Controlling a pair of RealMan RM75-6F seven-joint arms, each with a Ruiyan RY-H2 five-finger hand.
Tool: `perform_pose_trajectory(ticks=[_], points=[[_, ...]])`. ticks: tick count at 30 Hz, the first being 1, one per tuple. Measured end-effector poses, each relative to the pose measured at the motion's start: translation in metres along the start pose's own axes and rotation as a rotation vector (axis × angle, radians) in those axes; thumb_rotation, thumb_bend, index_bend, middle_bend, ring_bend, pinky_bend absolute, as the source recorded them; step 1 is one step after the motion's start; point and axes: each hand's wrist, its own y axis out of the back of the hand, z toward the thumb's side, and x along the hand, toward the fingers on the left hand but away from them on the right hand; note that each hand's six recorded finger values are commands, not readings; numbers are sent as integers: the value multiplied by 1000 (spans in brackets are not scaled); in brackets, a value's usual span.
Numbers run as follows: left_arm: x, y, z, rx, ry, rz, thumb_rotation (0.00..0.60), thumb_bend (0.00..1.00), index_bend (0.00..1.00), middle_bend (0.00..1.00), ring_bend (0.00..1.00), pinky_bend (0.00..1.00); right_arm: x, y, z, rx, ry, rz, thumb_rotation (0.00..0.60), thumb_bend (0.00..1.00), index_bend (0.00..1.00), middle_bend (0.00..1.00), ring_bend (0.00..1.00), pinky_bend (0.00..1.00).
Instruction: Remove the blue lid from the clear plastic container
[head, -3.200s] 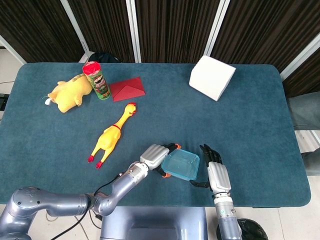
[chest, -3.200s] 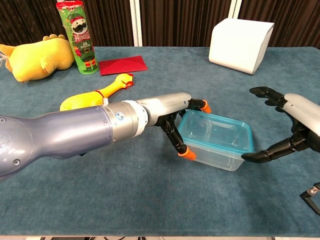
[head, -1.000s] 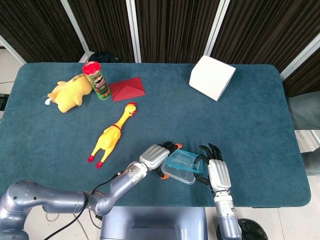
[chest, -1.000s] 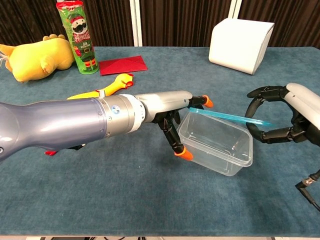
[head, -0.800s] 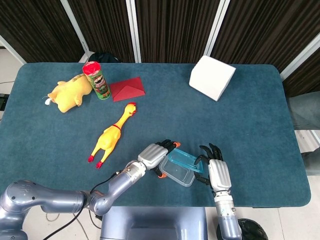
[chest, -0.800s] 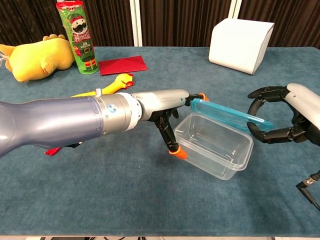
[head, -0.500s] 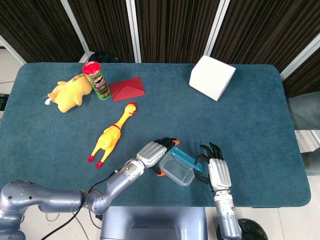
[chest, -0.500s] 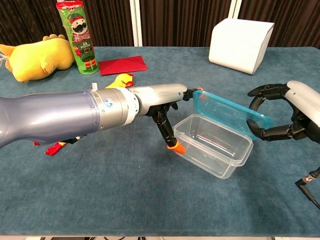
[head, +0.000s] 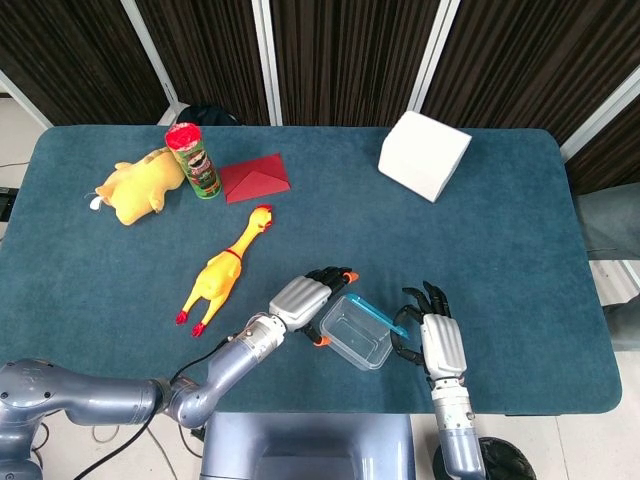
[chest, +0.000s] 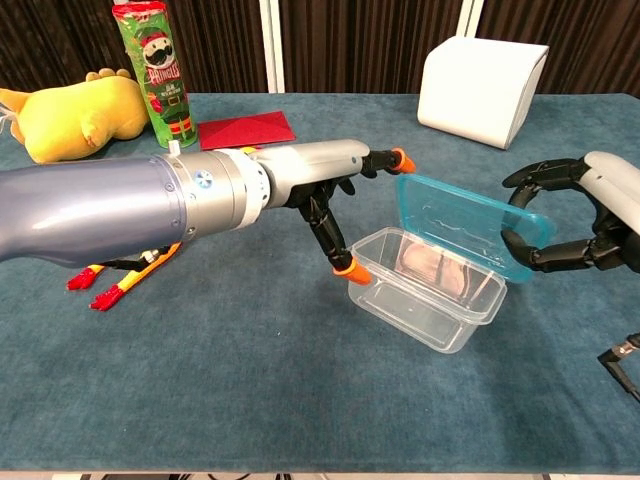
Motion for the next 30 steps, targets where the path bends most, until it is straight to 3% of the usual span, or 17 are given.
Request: perform_pose_trajectory(ticks=[18, 30], points=[[-10, 34, 9, -9, -30, 80, 600, 0, 0, 0, 0, 125, -2, 6, 10, -10, 23, -20, 600, 594, 607, 240, 1, 0], [-18, 54, 5, -26, -26, 131, 600, 0, 0, 0, 0, 125, -22, 20, 24, 1, 41, -79, 600, 594, 611, 244, 1, 0]])
